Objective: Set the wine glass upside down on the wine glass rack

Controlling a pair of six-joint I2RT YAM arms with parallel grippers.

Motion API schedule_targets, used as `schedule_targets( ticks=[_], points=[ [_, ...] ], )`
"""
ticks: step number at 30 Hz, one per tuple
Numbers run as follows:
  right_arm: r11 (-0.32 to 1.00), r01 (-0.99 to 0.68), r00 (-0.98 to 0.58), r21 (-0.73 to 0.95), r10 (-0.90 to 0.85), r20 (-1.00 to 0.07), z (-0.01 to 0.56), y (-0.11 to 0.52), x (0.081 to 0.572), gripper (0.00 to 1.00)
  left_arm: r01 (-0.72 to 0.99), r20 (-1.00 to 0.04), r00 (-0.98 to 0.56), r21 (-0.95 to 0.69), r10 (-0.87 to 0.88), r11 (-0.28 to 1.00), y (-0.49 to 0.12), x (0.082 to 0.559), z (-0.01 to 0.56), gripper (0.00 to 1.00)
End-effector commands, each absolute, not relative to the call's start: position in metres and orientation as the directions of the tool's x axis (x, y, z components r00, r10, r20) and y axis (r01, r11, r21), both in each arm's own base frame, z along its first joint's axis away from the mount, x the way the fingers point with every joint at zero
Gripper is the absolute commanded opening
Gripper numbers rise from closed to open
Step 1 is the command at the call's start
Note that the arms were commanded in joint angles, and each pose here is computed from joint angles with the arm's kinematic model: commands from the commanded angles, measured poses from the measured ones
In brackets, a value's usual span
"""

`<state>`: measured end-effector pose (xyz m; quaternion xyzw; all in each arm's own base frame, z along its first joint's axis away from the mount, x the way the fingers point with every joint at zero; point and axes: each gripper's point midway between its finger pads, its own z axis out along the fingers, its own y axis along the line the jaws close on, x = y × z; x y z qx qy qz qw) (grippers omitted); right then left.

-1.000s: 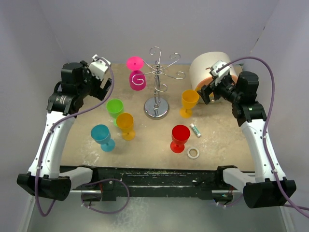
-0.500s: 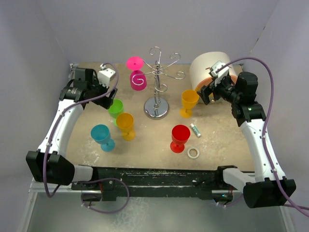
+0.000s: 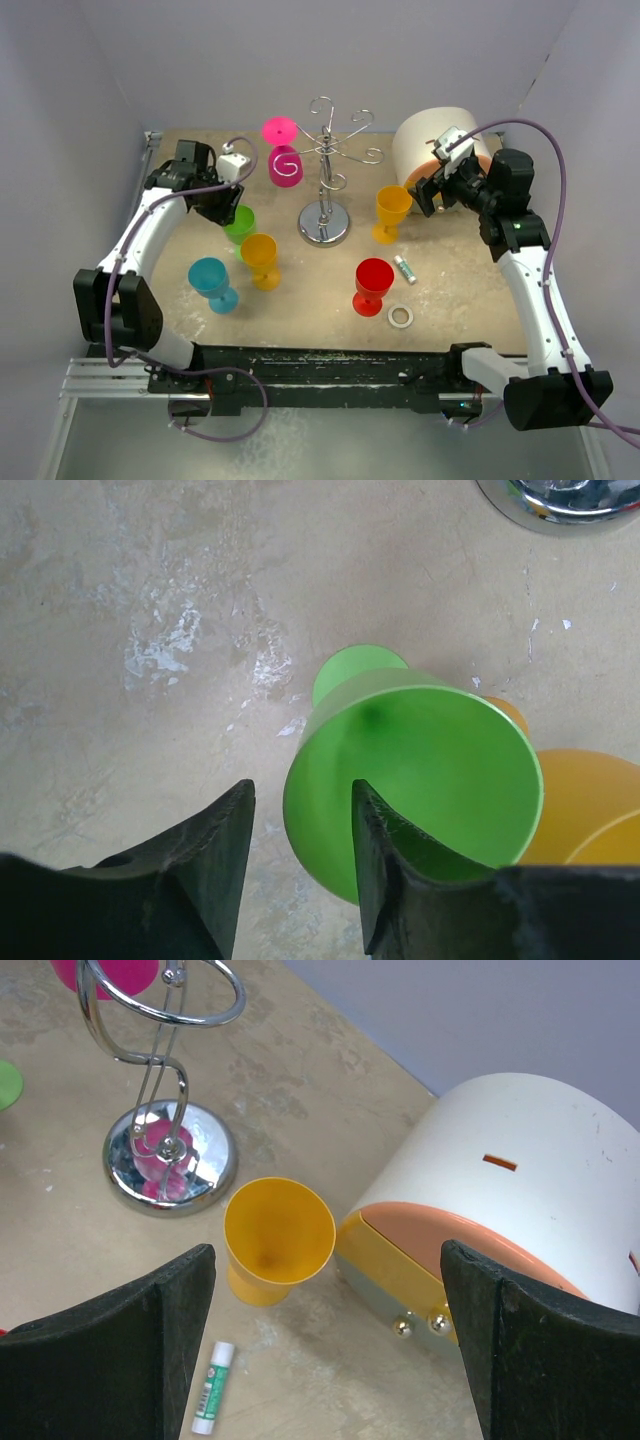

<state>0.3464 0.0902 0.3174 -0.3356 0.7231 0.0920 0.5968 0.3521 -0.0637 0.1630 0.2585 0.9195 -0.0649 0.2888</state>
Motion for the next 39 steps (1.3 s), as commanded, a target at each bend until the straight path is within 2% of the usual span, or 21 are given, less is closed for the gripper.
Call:
schedule_targets(
  ticks=[1,9,14,17,26,32,39],
  points=[
    [0.762,-0.571,-0.019,-0.306,-0.385,-0.923,0.327,0.087,0.353,0.96,0.533,-0.598,-0.669,0.028,0.441,0.846,-0.068,0.363,0.173,0.43],
    [0.760,-0.575,-0.025,-0.302,-0.386,-0.922,0.324,0.087,0.354,0.96,0.541,-0.594,-0.658,0.057,0.464,0.839,-0.065,0.371,0.178,0.17],
    [0.761,-0.574,-0.030,-0.301,-0.387,-0.922,0.323,0.087,0.355,0.96,0.530,-0.583,-0.633,0.152,0.509,0.834,-0.051,0.381,0.196,0.03],
    [0.766,-0.568,-0.035,-0.302,-0.389,-0.921,0.323,0.085,0.355,0.96,0.517,-0.589,-0.610,0.210,0.530,0.830,-0.043,0.385,0.217,0.00],
    [0.782,-0.537,-0.034,-0.317,-0.395,-0.918,0.337,0.080,0.356,0.96,0.440,-0.658,-0.503,0.363,0.560,0.821,-0.026,0.383,0.301,0.00],
    [0.767,-0.561,-0.069,-0.311,-0.418,-0.906,0.350,0.080,0.354,0.98,0.347,-0.771,-0.345,0.425,0.535,0.836,-0.026,0.380,0.385,0.00],
    [0.761,-0.573,-0.106,-0.305,-0.437,-0.893,0.371,0.078,0.355,0.99,0.244,-0.876,-0.094,0.441,0.474,0.864,-0.034,0.376,0.481,0.00]
  ],
)
